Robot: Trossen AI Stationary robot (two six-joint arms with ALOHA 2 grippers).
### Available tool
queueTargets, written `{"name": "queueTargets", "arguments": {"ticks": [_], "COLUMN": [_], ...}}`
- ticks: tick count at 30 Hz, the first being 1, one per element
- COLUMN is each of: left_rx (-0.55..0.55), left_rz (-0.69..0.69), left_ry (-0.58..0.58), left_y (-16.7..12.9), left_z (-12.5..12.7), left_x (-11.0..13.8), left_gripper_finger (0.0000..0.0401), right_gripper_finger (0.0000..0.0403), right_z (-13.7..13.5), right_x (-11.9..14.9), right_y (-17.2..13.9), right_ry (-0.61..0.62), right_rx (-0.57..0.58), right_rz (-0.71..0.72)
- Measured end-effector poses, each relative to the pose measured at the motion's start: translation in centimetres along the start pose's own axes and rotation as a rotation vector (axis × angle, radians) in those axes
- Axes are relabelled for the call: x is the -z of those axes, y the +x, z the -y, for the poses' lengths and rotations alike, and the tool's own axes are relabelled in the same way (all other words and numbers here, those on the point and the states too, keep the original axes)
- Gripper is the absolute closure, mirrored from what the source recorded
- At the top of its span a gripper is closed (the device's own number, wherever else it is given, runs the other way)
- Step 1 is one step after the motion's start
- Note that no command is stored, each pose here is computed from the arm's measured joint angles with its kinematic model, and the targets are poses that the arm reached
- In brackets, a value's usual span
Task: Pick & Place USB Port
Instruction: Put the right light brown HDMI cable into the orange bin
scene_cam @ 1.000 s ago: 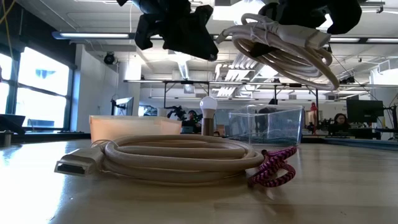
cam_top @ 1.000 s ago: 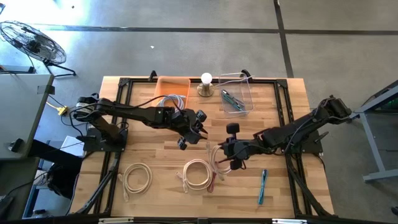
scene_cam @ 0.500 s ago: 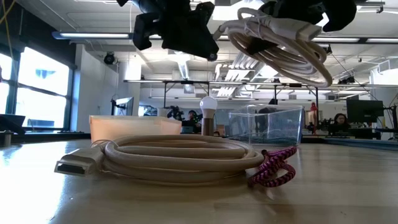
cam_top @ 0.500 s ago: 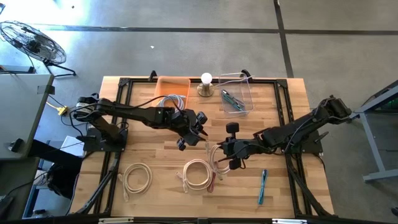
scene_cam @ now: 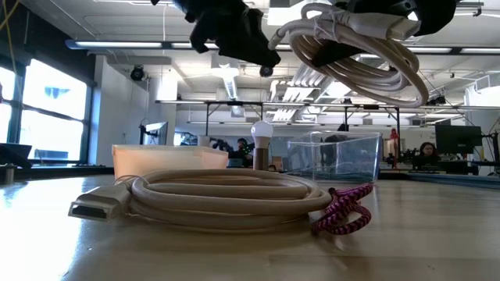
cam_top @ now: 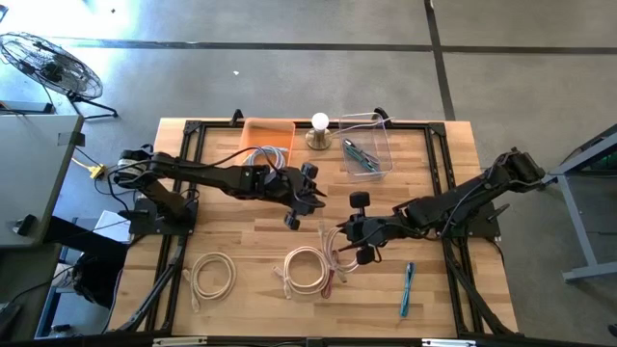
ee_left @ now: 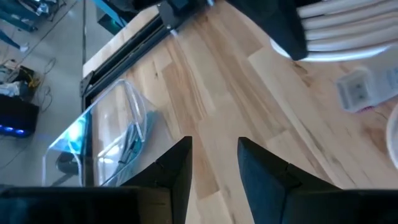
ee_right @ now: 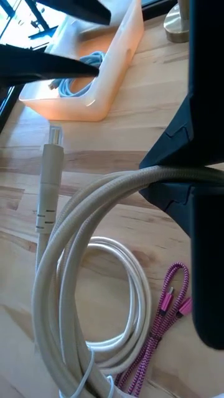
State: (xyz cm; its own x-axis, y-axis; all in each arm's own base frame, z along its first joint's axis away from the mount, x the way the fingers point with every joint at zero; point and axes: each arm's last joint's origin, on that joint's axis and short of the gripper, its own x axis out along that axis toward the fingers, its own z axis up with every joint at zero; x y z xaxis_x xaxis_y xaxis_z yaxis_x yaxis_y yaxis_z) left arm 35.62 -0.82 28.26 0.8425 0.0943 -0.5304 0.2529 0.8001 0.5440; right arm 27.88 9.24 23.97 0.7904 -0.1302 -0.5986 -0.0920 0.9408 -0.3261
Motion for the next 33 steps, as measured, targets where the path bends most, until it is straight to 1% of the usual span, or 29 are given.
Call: {"name": "queueTargets", "arguments": {"ticks": [4, 7, 10, 14, 17, 21, 24, 29, 30, 32, 33], "left_rx": [-0.001, -0.004, -0.002, 0.025, 0.006, 0.004, 0.001, 0.002, 0.010, 0.059, 0.080], "left_rz": [0.001, 0.004, 0.006, 0.021, 0.015, 0.013, 0.011, 0.012, 0.015, 0.022, 0.021], "left_ry": [-0.011, -0.024, -0.023, -0.023, -0.024, -0.024, -0.024, -0.034, -0.057, -0.108, -0.113], "left_y": [0.00, 0.00, 0.00, 0.00, 0.00, 0.00, 0.00, 0.00, 0.00, 0.00, -0.01], "left_z": [-0.01, -0.04, -0.03, 0.05, -0.02, -0.02, -0.03, -0.03, 0.00, 0.21, 0.32], "left_x": [-0.01, -0.03, -0.05, -0.07, -0.10, -0.09, -0.08, -0.08, -0.08, 0.00, 0.07], "left_gripper_finger": [0.0268, 0.0242, 0.0199, 0.0127, 0.0077, 0.0034, 0.0021, 0.0018, 0.0018, 0.0018, 0.0018], "right_gripper_finger": [0.0393, 0.0393, 0.0393, 0.0393, 0.0393, 0.0393, 0.0393, 0.0393, 0.0393, 0.0393, 0.0393], "right_z": [0.00, 0.00, -0.02, -0.03, -0.03, -0.03, -0.03, 0.01, 0.03, 0.04, 0.04], "right_x": [0.00, 0.00, 0.00, 0.00, 0.00, 0.00, 0.00, 0.00, 0.01, 0.01, 0.01], "right_y": [0.00, 0.00, -0.01, -0.01, -0.01, -0.01, -0.01, 0.00, 0.01, 0.01, 0.01], "right_ry": [0.000, 0.000, 0.000, 0.000, 0.000, 0.000, 0.000, -0.004, -0.004, -0.004, -0.005], "right_rx": [0.000, 0.000, -0.001, -0.003, -0.004, -0.004, -0.003, 0.002, 0.002, 0.003, 0.003], "right_rz": [0.000, 0.000, 0.000, 0.000, 0.000, 0.000, 0.000, -0.001, -0.001, -0.001, -0.001]}}
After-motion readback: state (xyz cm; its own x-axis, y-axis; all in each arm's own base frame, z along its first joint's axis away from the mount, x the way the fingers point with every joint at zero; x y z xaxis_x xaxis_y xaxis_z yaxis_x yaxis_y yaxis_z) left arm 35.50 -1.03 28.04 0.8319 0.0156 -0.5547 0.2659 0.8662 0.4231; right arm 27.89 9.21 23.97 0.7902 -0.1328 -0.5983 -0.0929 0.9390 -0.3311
